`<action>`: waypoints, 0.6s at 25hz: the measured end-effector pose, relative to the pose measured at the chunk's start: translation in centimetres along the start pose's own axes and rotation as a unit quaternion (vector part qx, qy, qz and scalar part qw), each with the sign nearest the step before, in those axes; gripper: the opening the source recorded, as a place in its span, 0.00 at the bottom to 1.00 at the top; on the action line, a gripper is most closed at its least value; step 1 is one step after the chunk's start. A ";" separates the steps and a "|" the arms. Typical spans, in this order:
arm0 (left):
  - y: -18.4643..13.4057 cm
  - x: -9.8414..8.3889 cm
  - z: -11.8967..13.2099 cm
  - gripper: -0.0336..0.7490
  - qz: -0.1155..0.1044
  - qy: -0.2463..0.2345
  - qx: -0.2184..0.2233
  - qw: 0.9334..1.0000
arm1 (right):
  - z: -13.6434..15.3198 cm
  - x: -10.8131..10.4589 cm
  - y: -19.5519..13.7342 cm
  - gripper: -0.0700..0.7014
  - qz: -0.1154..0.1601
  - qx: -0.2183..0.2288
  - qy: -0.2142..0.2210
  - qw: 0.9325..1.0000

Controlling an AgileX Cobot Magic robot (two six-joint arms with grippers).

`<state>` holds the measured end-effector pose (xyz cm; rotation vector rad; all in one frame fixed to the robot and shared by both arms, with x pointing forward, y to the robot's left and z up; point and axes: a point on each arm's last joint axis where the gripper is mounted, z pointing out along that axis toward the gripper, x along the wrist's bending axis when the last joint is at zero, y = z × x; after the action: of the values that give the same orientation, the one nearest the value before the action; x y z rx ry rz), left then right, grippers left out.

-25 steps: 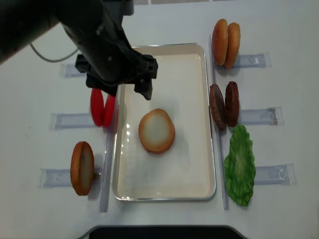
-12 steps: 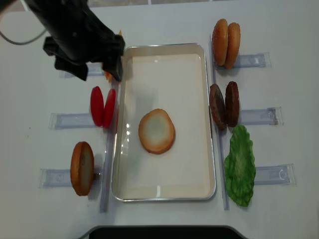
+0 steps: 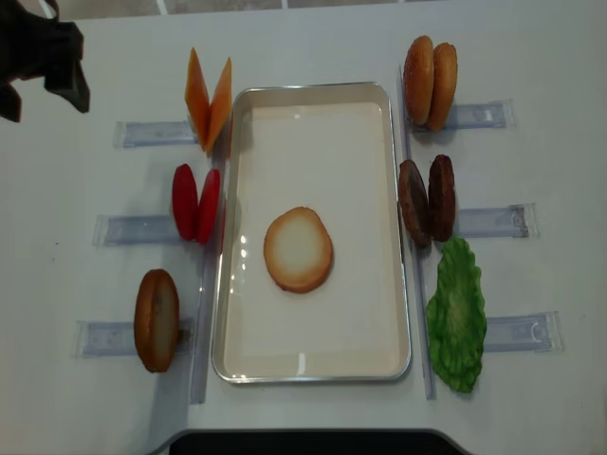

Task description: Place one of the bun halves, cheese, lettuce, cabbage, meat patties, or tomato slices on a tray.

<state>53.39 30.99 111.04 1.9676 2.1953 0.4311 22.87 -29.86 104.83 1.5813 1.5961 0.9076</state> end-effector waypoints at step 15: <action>-16.8 2.5 0.1 0.93 -0.022 -0.005 0.013 1.000 | 0.0 0.0 0.0 0.86 0.000 0.000 0.000 1.000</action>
<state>37.31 31.97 105.76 1.9260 2.2438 0.3871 22.87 -29.86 104.83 1.5813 1.5961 0.9076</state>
